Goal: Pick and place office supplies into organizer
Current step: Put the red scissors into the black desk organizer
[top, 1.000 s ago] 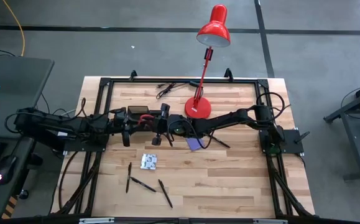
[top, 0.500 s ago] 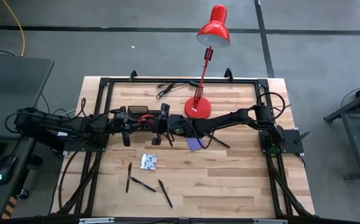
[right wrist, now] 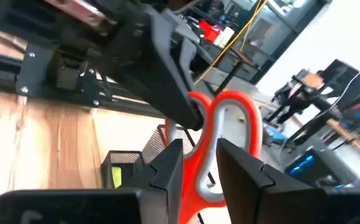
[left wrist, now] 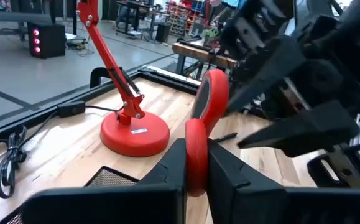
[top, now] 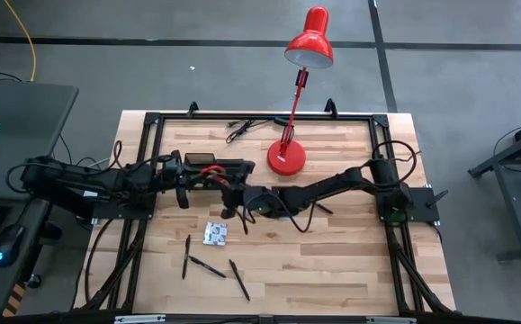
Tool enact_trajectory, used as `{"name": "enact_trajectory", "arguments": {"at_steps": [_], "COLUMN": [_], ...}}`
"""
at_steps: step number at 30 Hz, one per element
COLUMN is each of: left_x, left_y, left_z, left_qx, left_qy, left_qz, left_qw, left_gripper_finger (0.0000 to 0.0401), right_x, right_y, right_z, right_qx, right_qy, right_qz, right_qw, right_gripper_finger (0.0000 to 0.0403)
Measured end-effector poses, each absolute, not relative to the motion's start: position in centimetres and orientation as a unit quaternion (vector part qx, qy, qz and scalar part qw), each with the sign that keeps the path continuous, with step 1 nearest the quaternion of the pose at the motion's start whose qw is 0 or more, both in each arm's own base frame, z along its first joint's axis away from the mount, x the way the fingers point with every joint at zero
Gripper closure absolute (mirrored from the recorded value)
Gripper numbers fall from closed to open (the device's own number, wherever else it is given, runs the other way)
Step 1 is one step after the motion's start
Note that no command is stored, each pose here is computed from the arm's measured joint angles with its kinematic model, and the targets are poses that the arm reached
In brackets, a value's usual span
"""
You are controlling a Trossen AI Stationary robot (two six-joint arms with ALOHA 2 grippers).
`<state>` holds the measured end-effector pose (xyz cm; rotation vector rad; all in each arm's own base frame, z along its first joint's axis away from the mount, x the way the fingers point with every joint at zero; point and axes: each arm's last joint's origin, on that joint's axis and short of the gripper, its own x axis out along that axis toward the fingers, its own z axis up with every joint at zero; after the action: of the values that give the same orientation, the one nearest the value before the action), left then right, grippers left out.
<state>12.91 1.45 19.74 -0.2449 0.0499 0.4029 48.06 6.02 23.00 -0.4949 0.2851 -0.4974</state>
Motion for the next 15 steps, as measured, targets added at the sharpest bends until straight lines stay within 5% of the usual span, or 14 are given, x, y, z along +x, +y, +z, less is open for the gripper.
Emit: {"name": "enact_trajectory", "arguments": {"at_steps": [9, 15], "left_x": [12.7, 12.4], "left_y": [1.4, 1.5], "left_z": [20.3, 20.7], "left_qx": [-0.120, -0.099], "left_qy": [-0.002, -0.016], "left_qz": [0.197, 0.209], "left_qw": [0.973, 0.973], "left_gripper_finger": [0.0361, 0.0379], "right_x": [46.8, 45.4], "right_y": [8.5, 11.0], "right_z": [22.4, 20.9], "right_qx": [-0.277, -0.266], "right_qy": [0.196, 0.239], "right_qz": [-0.332, -0.328], "right_qw": [0.880, 0.874], "right_gripper_finger": [0.0313, 0.0311]}}
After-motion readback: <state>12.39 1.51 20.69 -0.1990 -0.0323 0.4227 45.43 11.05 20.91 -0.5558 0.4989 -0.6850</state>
